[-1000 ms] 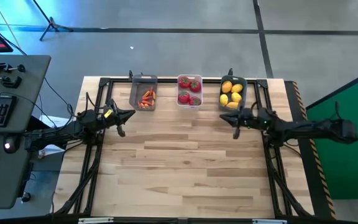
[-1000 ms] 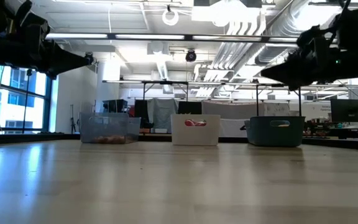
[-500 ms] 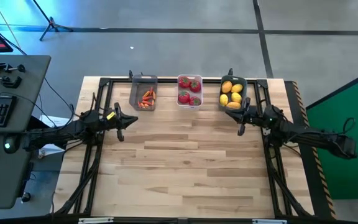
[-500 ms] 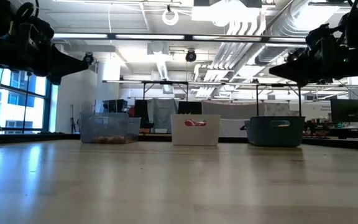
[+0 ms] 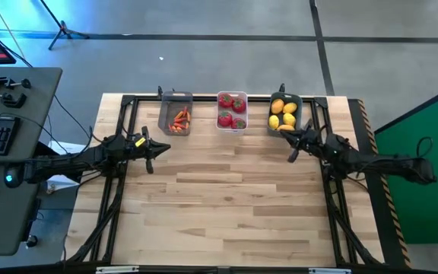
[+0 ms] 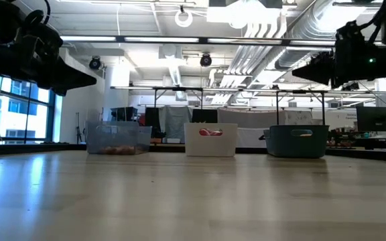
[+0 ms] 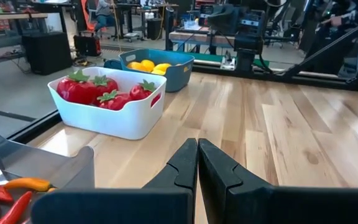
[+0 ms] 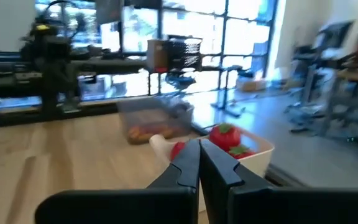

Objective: Sort produce into baskets
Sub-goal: Return to Home Position

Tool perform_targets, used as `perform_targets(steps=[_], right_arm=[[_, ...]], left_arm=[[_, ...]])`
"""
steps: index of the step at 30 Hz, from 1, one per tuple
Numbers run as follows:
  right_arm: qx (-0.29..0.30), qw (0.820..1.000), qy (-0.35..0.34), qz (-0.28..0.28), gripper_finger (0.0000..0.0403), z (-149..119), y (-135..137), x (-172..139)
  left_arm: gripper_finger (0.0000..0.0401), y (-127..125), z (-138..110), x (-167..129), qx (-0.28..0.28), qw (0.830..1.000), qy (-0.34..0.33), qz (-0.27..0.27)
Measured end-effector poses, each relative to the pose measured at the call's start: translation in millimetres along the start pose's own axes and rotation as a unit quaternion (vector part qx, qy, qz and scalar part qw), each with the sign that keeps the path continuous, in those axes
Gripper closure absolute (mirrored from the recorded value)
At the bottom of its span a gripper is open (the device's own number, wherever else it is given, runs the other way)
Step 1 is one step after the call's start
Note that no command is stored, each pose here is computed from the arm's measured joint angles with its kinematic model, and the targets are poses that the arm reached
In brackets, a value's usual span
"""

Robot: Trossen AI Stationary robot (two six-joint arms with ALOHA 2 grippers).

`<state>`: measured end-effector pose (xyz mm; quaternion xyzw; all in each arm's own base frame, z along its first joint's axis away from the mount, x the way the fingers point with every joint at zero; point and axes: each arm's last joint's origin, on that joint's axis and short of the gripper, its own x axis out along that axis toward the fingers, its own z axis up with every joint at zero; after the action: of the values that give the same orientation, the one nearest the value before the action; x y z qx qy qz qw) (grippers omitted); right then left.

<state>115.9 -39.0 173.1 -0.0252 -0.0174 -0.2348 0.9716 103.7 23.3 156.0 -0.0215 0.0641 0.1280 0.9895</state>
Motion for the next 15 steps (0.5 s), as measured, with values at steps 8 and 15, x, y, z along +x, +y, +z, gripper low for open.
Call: perform_targets(steps=[8,15], right_arm=[[-0.049,0.995,-0.062,-0.054,0.0403,15,8,-13],[-0.047,0.995,-0.055,-0.067,0.0403,14,8,-16]], left_arm=[[0.0401,0,0,0,0.000,1.000,0.000,0.001],[0.0401,0,0,0,0.000,1.000,0.000,0.001]])
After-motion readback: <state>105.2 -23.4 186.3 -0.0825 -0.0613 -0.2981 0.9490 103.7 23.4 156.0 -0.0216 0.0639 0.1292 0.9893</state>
